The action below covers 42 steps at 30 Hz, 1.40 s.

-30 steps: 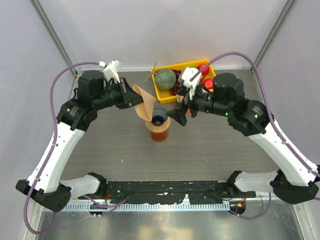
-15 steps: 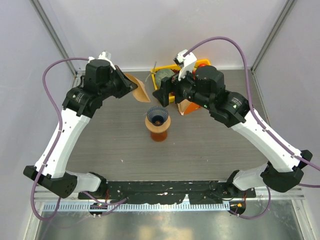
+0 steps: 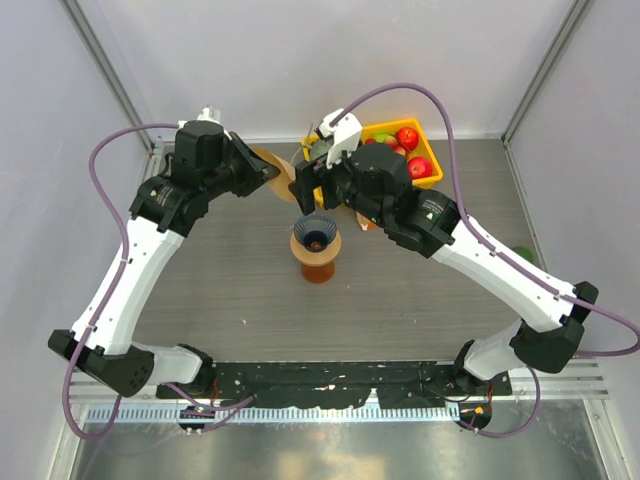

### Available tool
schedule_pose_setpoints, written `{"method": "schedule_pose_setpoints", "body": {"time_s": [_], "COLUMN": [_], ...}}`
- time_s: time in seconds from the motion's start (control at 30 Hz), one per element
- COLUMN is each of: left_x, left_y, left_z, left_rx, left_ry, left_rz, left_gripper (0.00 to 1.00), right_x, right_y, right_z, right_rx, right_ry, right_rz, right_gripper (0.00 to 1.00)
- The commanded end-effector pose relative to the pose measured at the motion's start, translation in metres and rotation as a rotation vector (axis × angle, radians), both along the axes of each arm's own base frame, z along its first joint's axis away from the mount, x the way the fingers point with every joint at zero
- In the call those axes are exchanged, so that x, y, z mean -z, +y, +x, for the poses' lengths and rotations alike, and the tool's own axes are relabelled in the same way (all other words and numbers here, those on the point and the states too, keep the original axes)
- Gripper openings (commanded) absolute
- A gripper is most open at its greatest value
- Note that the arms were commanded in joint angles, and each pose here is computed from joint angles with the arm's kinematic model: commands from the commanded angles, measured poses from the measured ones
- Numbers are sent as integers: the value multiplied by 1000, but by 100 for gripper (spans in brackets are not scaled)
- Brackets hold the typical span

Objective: Place the coffee filter in the dripper

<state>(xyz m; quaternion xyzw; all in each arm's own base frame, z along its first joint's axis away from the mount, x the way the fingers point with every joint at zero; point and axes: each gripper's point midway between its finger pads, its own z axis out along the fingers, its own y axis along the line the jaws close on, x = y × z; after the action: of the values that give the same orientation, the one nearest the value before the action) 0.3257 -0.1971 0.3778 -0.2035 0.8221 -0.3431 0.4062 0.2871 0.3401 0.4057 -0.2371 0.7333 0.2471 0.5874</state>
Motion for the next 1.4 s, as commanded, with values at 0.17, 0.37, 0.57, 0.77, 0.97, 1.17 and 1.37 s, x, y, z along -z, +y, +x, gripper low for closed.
{"method": "schedule_pose_setpoints", "body": {"time_s": [0.17,0.37,0.57,0.77,0.97,1.17,1.37], "left_x": [-25,-20,-9,5,-14,-52,-56], "left_y": [-8,-11,-10,1,19,14,4], "left_z": [-4,-6,-11,-15,-24,-48,-54], "left_rx": [33,45,56,83,214,372,445], "left_ry": [-78,-59,-47,-83,-273,-518,-561], "left_rz": [-130,-154,-129,-4,196,262,320], "left_gripper": [10,11,11,32,70,89,90], "right_x": [3,6,4,-13,-11,-4,5], "right_y": [-4,-4,-6,-13,-24,-33,-28], "right_z": [17,29,36,39,31,23,18], "right_rx": [78,115,146,157,115,69,20], "right_ry": [-83,-103,-130,-205,-290,-332,-294], "right_rz": [-60,-112,-147,-166,-233,-308,-343], "right_gripper": [72,52,5,5,5,5,5]}}
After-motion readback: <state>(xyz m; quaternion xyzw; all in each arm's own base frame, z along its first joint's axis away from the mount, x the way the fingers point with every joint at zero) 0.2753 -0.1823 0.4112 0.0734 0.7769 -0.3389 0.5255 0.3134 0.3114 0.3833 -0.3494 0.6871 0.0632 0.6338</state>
